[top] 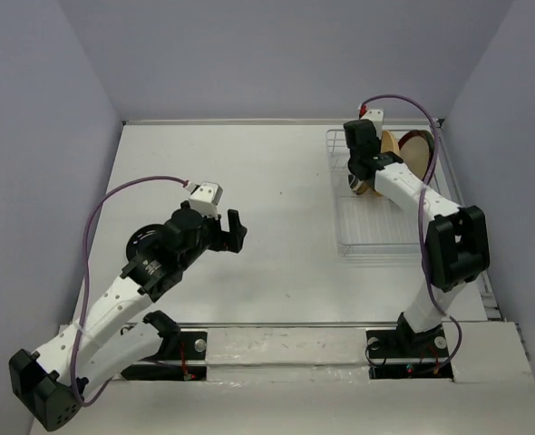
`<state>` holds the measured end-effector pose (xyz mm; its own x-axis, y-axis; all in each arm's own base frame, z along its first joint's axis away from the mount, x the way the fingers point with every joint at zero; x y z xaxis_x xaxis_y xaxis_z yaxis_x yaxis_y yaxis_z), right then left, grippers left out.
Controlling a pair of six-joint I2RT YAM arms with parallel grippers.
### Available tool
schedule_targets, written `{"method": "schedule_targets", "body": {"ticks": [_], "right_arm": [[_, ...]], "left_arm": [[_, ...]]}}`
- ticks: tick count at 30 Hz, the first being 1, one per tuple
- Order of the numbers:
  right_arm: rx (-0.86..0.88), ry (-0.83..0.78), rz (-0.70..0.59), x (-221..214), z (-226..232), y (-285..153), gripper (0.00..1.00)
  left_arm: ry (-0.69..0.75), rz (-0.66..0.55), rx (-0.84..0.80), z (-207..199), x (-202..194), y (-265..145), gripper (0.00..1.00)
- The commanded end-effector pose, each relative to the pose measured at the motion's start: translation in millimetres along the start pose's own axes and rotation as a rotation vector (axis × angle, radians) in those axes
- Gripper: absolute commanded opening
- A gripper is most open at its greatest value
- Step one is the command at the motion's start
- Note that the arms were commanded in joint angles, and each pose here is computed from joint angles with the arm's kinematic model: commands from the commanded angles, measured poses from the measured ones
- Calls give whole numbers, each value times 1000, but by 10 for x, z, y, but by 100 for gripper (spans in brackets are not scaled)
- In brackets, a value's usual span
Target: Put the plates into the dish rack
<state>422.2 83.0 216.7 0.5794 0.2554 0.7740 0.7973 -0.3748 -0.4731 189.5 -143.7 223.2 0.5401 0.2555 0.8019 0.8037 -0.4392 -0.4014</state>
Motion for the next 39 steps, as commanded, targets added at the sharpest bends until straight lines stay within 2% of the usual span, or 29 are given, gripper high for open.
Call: {"method": "schedule_targets", "body": {"ticks": [1,2,4,9,12,13,17,18,21,22,24,26,30,39], "right_arm": [[61,71,-67,202,34,-93,50],[75,87,-86,261,0,-155,65],[135,112,-119,345,-25,-284,76],[366,165,-165,285,114,-699,77],[503,199,-241,275,175,-1051,77],[526,196,-222,118,204,-1060,77],[667,239,-273,-46,256,-1398,77],[708,244,-282,-77,279,-1476,77],[740,265,-314,-155,208,-1600,77],[756,274,-330,-172,188,-1646,77],[781,267,-336,-191,186,-1689,77],[781,266,-345,-200,155,-1718,77],[763,268,-369,-178,82,-1761,77],[786,266,-365,-178,110,-1772,75]], "left_arm": [[-15,-33,47,72,83,53,99],[-24,-41,59,91,96,59,99],[-61,-70,84,151,154,71,99],[-193,-101,145,350,221,142,99],[-327,-131,191,559,224,183,99],[-396,-137,198,600,206,182,99],[-602,-218,289,973,158,89,99],[-660,-253,358,1170,125,38,99],[-753,-325,473,1428,94,-105,99],[-773,-376,597,1618,58,-210,99],[-822,-413,741,1782,-6,-292,99],[-847,-460,823,1897,-38,-329,99],[-902,-477,1035,2187,-279,-408,99],[-981,-436,1128,2357,-629,-325,98]]}}
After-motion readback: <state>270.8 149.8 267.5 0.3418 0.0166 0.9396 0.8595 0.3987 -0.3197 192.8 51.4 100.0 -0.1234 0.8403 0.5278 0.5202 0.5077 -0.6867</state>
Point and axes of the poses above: each gripper's point midway between its finger pads, its own y axis out along the fingers, its own z axis along the line the jaws close on, x = y × z, the point moved 6 cm from there along -y, back along the fingers, and after that the axes turned 14 degrees about -y, right-handed, at the moved point
